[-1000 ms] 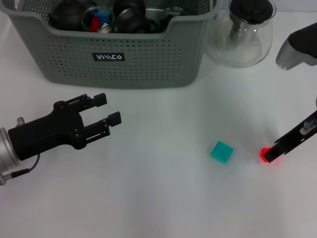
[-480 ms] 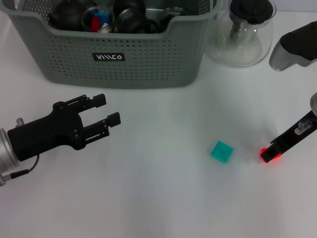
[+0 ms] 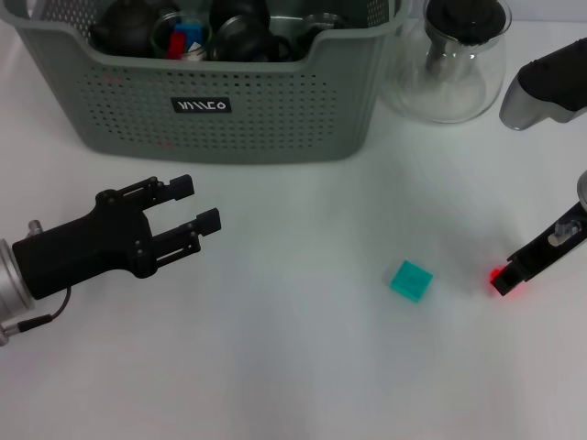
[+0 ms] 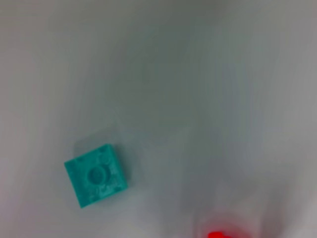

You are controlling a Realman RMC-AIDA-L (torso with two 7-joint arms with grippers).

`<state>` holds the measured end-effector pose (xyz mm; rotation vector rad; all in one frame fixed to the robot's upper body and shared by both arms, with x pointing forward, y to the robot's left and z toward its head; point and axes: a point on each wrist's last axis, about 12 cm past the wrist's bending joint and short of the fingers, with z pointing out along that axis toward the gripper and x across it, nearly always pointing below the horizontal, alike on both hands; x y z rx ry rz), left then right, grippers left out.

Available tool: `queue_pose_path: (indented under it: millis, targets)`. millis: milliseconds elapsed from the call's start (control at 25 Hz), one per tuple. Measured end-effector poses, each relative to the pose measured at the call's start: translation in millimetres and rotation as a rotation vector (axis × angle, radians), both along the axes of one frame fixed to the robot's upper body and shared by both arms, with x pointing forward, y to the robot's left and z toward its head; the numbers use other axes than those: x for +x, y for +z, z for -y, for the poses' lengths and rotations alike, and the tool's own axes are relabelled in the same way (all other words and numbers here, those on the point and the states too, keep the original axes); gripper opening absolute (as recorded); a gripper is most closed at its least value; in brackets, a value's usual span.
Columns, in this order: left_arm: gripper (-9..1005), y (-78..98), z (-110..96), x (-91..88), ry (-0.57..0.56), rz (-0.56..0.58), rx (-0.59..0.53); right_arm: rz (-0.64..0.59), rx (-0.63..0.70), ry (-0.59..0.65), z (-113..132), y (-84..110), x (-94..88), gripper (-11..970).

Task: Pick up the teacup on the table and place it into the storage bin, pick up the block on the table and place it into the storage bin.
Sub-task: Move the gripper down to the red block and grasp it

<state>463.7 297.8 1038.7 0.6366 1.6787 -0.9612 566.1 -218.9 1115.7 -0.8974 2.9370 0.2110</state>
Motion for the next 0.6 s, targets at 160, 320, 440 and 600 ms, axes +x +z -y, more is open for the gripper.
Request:
queue_pose_path:
  millis: [160, 320, 440, 600]
  targets:
    - [658, -0.4, -0.1, 0.2, 0.002, -0.001, 0.003, -0.003, -0.003, 0.004, -0.3, -1.0, -0.3, 469]
    - [658, 0.0, 0.8, 1.2, -0.002, 0.000, 0.002, 0.005, -0.010, 0.012, -1.3, -1.4, -0.7, 464]
    - [658, 0.1, 0.9, 1.4, -0.003, 0.000, 0.002, 0.021, -0.003, 0.016, -1.6, 0.6, -0.7, 460]
    - [658, 0.1, 1.0, 1.3, -0.003, 0.000, 0.002, 0.023, 0.003, 0.018, -1.6, 2.5, -1.2, 453]
